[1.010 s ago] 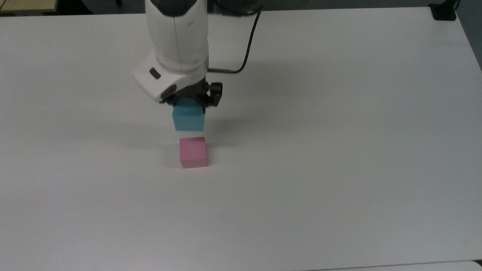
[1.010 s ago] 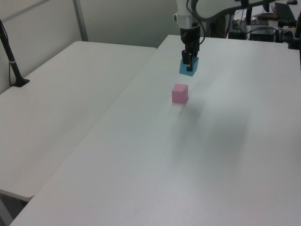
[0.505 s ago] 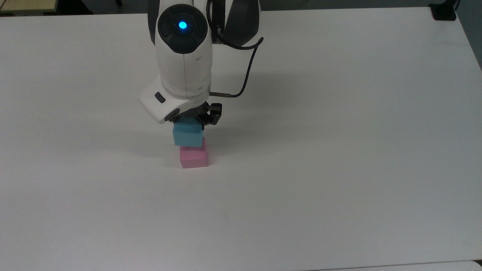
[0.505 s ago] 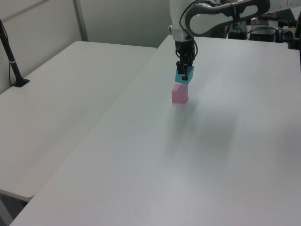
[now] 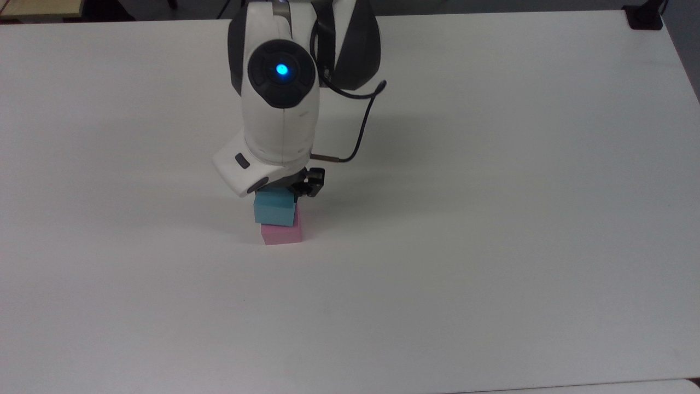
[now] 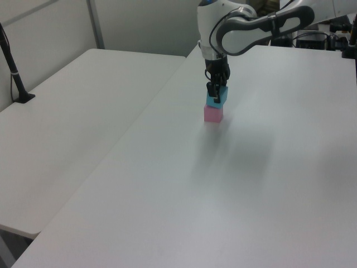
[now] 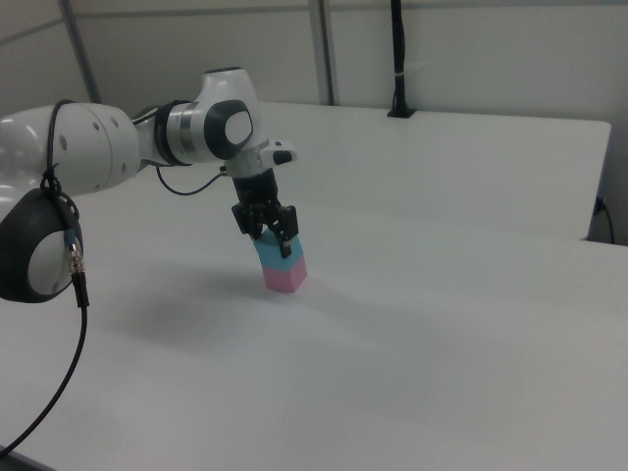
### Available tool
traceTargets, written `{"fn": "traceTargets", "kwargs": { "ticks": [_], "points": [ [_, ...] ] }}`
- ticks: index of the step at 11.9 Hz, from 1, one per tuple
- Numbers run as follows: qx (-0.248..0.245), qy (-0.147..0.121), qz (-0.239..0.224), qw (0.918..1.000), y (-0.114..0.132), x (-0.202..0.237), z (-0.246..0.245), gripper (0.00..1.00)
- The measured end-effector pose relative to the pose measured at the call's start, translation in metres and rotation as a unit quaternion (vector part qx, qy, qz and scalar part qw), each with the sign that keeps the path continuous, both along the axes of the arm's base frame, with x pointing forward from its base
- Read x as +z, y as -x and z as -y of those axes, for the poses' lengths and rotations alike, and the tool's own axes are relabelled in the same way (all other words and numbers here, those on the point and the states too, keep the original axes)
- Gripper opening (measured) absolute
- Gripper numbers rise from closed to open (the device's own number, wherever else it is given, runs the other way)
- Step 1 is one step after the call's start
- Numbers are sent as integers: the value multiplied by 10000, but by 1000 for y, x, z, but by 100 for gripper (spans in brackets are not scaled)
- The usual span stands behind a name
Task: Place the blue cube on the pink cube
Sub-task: 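Open the gripper and raise it off the blue cube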
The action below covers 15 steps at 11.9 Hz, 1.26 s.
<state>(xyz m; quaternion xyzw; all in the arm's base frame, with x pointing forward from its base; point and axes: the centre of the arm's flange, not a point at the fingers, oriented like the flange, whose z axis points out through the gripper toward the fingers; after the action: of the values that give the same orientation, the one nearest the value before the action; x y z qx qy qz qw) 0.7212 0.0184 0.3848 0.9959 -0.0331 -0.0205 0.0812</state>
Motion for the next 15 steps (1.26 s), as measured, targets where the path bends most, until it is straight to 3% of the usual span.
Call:
{"fn": "traceTargets", "kwargs": {
  "ticks": [5,6,8,11,15],
  "points": [
    [-90,133,51,9999,-1,0,-5,62],
    [-111,134,54,9998,-1,-1,-5,66],
    [-189,125,15,9997,-4,-17,-5,97],
    [-200,118,35,9997,-6,-20,-5,100],
    [-182,153,567,9981,6,68,3,100]
  ]
}}
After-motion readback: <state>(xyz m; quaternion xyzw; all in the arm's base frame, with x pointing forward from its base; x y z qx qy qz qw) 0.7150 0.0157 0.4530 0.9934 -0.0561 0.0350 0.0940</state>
